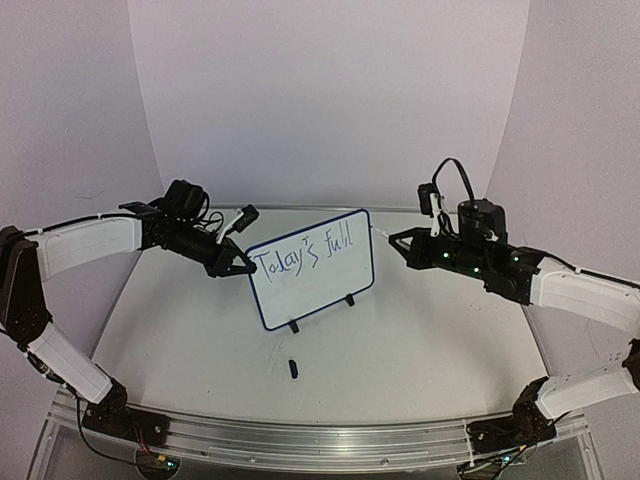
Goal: Write a sentence on the whiteboard
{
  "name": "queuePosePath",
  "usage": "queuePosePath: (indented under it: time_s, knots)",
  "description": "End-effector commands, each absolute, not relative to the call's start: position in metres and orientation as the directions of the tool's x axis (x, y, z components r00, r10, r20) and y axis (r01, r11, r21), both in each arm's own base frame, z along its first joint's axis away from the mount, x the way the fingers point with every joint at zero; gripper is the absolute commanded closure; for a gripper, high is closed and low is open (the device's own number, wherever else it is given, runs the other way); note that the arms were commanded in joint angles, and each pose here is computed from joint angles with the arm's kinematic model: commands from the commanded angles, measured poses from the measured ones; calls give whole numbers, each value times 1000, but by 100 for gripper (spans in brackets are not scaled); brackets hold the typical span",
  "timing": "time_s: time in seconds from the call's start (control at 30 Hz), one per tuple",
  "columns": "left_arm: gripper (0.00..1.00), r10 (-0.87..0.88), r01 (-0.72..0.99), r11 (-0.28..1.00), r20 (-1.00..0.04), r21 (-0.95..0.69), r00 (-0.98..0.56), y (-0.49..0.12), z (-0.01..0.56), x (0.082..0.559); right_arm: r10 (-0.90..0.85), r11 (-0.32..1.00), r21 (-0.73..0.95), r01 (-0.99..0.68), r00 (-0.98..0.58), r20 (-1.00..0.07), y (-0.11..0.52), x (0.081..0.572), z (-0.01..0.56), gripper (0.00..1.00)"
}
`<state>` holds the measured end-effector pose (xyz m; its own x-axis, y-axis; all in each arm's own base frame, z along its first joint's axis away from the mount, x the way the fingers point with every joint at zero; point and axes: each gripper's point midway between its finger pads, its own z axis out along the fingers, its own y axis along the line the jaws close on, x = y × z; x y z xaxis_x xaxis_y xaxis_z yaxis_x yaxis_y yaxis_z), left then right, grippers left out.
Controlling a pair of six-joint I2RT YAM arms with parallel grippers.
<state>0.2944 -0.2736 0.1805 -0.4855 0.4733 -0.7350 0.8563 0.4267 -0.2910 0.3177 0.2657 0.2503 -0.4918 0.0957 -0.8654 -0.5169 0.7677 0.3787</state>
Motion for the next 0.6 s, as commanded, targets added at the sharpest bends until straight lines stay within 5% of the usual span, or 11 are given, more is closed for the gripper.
queuePosePath:
  time_s: [0.0, 0.57]
  knots:
    - [100, 507, 851, 440, -702, -288, -500, -275, 172, 289, 61, 733, 379, -565, -500, -864, 284, 293, 249, 100]
    - [100, 516, 855, 434, -699, -285, -495, -278, 171, 285, -98, 562, 390, -729, -528, -844, 406, 233, 203, 100]
